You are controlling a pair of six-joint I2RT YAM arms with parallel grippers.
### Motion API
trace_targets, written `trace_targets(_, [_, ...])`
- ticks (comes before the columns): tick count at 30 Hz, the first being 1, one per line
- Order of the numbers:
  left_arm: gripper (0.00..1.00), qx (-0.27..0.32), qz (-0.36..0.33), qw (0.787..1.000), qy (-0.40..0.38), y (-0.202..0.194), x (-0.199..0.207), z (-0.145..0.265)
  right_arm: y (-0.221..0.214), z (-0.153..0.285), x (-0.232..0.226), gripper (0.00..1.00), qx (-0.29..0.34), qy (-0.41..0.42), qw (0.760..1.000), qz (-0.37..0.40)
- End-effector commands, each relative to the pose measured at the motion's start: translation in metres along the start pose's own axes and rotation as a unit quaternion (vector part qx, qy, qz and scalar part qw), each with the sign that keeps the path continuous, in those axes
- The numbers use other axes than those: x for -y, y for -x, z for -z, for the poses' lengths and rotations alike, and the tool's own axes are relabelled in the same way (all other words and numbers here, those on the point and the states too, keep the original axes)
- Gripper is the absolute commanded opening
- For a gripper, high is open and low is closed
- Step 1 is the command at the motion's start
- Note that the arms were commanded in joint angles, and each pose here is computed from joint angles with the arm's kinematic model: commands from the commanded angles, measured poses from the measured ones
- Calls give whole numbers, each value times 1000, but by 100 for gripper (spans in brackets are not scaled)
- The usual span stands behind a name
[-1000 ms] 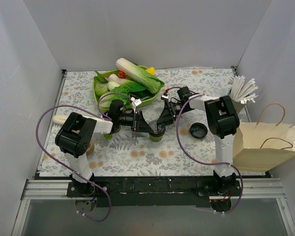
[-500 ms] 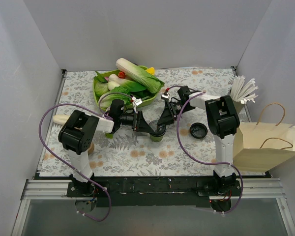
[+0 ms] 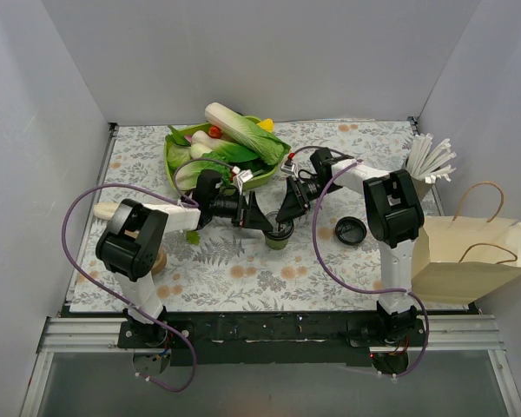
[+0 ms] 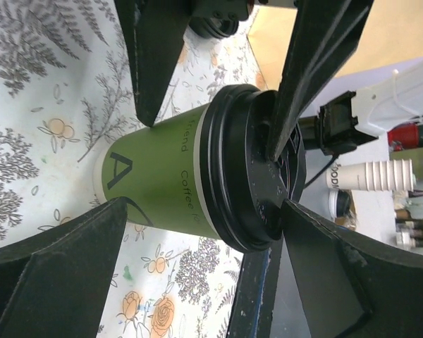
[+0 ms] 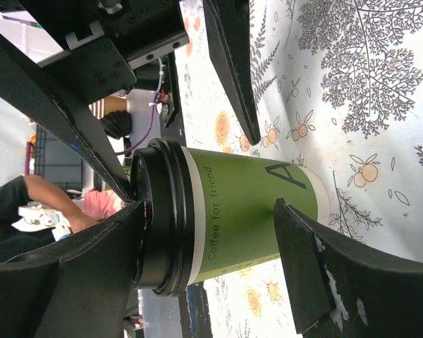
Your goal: Pack the takeout coffee
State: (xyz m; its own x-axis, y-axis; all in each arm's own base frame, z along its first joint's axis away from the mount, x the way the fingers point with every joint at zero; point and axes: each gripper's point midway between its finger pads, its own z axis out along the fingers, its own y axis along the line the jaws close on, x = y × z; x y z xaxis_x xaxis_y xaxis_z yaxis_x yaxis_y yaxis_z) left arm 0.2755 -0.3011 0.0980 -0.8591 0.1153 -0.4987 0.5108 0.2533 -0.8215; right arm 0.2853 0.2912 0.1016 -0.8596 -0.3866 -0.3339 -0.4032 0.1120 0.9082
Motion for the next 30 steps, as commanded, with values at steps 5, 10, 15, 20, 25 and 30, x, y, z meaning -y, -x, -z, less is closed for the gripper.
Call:
trace_targets(5, [91,30,-45,998,42,38,9,6,17,16,-19,83,12,-18,999,50])
trace_targets(10, [92,25,-45,998,38,41,13,6,21,22,-29,86,20,-10,998,66])
trace_targets(15, [92,27,-54,997,40,48,17,8,23,25,-36,86,23,-18,996,84])
trace_targets(20, [93,39,-80,995,47,62,27,12,37,34,-47,87,24,-53,986,156])
trace_targets(25, [94,48,-143,987,56,76,38,18,41,46,-53,89,5,-92,967,239])
trace_targets(30, [95,9,-271,962,39,77,61,33,39,56,-60,94,-22,-119,939,323])
